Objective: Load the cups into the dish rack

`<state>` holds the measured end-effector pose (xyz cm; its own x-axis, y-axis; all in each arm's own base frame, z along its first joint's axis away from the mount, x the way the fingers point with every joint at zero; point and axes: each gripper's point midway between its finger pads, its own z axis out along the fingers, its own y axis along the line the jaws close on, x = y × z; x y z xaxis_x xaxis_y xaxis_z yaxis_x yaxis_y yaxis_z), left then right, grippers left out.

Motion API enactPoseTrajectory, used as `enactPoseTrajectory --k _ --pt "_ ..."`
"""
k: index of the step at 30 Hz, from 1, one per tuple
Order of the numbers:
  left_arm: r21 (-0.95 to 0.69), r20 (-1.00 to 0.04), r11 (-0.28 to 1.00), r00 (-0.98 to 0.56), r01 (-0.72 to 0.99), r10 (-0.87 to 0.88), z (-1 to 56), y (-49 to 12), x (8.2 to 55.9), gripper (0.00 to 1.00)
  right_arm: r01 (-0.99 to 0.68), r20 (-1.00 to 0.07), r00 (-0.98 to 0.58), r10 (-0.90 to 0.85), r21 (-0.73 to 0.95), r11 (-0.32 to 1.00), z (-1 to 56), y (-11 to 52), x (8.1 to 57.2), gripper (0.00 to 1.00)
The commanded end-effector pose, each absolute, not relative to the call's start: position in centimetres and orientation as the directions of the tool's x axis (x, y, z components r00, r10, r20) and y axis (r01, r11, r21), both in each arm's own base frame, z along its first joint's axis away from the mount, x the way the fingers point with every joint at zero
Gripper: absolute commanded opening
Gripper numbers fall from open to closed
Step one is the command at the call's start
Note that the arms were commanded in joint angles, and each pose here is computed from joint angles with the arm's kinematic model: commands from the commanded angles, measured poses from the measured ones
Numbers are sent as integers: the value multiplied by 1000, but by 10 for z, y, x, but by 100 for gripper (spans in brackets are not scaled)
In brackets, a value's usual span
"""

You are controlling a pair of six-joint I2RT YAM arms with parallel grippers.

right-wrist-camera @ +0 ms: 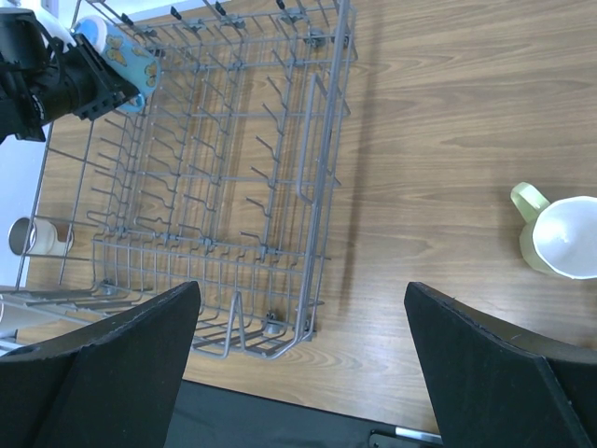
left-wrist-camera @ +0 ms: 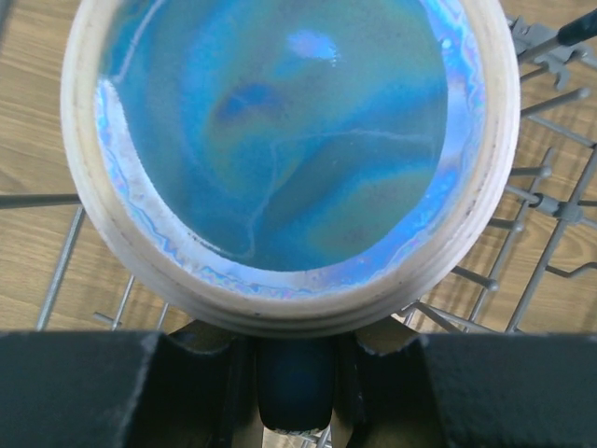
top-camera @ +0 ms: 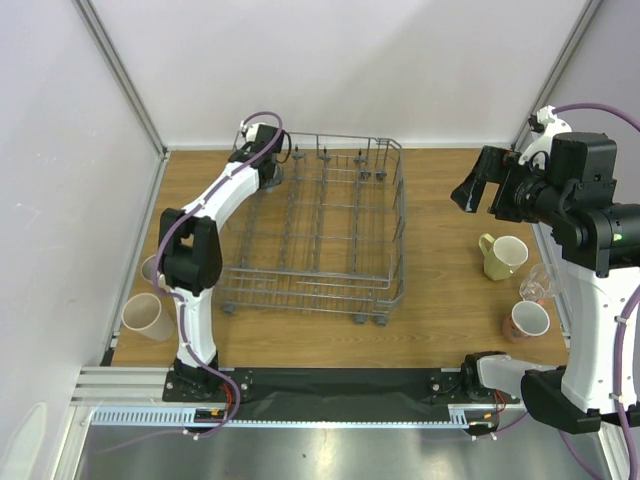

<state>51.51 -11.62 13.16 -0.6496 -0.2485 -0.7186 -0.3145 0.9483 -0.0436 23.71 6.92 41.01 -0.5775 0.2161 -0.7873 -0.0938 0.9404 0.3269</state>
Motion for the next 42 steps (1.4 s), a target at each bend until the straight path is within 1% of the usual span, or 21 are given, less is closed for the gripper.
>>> enactPoseTrajectory --k 1,2,4,8,9,10,11,12,14,15,16,18,20,26,31,32,34,35,37,38,42 --pt "-129 -779 929 -544 -347 -311 166 -116 540 0 -104 -806 -547 225 333 937 420 69 239 100" --pt "-127 -775 928 -549 -352 -314 163 -114 540 1 -106 -806 -550 221 330 938 419 69 239 100" --pt "-127 -762 925 -562 -358 -322 157 -114 540 7 -109 -808 -546 222 331 937 421 69 240 100" --pt "-123 -742 924 -585 -362 -328 147 -112 539 11 -111 -808 -546 221 332 937 421 69 240 100" --pt "-123 -740 925 -587 -359 -327 147 -113 539 15 -110 -808 -547 220 330 938 421 69 241 100" --pt "-123 -737 925 -591 -360 -328 147 -112 539 25 -111 -808 -546 220 330 937 422 69 241 100" --pt "-124 -735 925 -594 -358 -328 147 -112 538 27 -110 -806 -549 221 332 937 421 70 242 100" --pt "-122 -732 927 -599 -354 -325 146 -113 538 34 -109 -803 -553 221 332 937 420 70 243 100" --pt "-132 -725 931 -607 -341 -325 147 -116 537 41 -113 -802 -556 219 333 936 420 71 244 100" --pt "-138 -722 932 -610 -335 -326 147 -117 536 53 -113 -801 -558 218 334 936 420 71 244 100" --pt "-150 -719 931 -610 -332 -333 148 -119 535 59 -113 -798 -563 216 334 936 419 71 245 100" --pt "-170 -710 934 -618 -316 -338 150 -125 533 70 -111 -792 -570 220 339 934 417 72 245 100" --pt "-182 -710 934 -615 -308 -342 157 -128 531 75 -110 -784 -580 221 345 932 414 73 246 100" --pt "-223 -737 941 -587 -255 -334 197 -147 516 81 -47 -755 -603 258 356 933 405 69 247 100" --pt "-289 -732 927 -569 -239 -375 239 -160 481 86 101 -692 -633 347 370 923 382 56 251 98" --pt "-317 -746 924 -544 -215 -383 264 -165 467 86 135 -671 -637 379 387 912 378 55 253 97" --pt "-330 -733 920 -557 -212 -391 274 -169 444 87 211 -620 -661 424 388 897 359 49 255 94" --pt "-374 -746 911 -528 -175 -407 302 -169 427 88 233 -594 -672 442 397 888 351 49 256 93" --pt "-393 -741 908 -536 -143 -405 315 -170 401 87 268 -575 -666 474 409 872 342 47 260 92" --pt "-425 -740 900 -538 -91 -404 328 -174 376 87 314 -558 -662 501 401 861 330 42 265 91" --pt "-534 -741 838 -537 107 -403 361 -184 316 84 454 -506 -628 591 378 806 301 28 271 88"
